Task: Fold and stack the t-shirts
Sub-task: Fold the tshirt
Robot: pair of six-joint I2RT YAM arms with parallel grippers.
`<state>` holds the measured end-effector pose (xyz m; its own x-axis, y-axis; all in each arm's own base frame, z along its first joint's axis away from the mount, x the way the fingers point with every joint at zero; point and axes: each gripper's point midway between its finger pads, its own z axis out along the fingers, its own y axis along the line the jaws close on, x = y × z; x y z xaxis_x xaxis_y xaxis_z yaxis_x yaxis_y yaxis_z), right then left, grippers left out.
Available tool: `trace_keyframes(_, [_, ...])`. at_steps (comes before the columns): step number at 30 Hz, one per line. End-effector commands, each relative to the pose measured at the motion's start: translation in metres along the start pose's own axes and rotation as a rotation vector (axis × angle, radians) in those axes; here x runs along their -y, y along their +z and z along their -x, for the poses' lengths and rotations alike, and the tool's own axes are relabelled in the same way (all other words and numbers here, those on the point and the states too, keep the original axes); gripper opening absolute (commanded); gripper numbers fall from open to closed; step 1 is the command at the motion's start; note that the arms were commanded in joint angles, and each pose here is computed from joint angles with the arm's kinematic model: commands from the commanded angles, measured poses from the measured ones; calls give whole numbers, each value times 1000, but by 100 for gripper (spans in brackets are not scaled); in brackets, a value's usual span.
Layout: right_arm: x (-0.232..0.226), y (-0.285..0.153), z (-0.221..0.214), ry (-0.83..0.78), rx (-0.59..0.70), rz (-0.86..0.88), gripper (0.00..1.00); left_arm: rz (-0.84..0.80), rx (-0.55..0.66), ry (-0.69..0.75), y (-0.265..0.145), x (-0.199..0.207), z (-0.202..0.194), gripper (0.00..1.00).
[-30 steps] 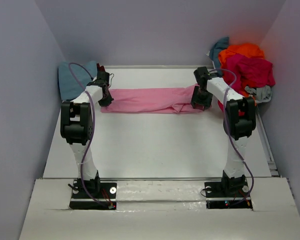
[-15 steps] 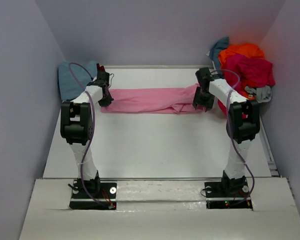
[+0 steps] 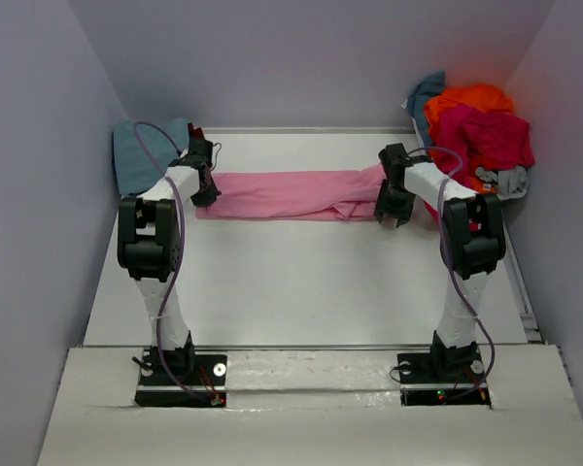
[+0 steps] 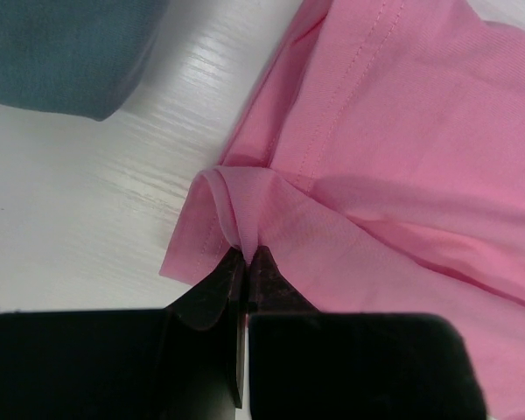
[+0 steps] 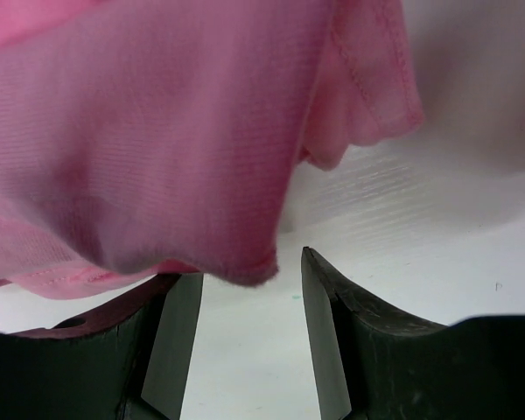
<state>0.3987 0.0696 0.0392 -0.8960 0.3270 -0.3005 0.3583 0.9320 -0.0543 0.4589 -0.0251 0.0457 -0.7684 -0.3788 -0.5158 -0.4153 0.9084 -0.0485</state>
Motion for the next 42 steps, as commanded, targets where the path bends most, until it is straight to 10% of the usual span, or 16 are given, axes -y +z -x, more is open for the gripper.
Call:
trace_keyframes(1, [-15,-23,28,33,97,58,54,0,17,10,-4,2,6,6])
trace_keyframes(42, [-17,-29,37,24,102,51,55,7,2,19,2,1,2,6])
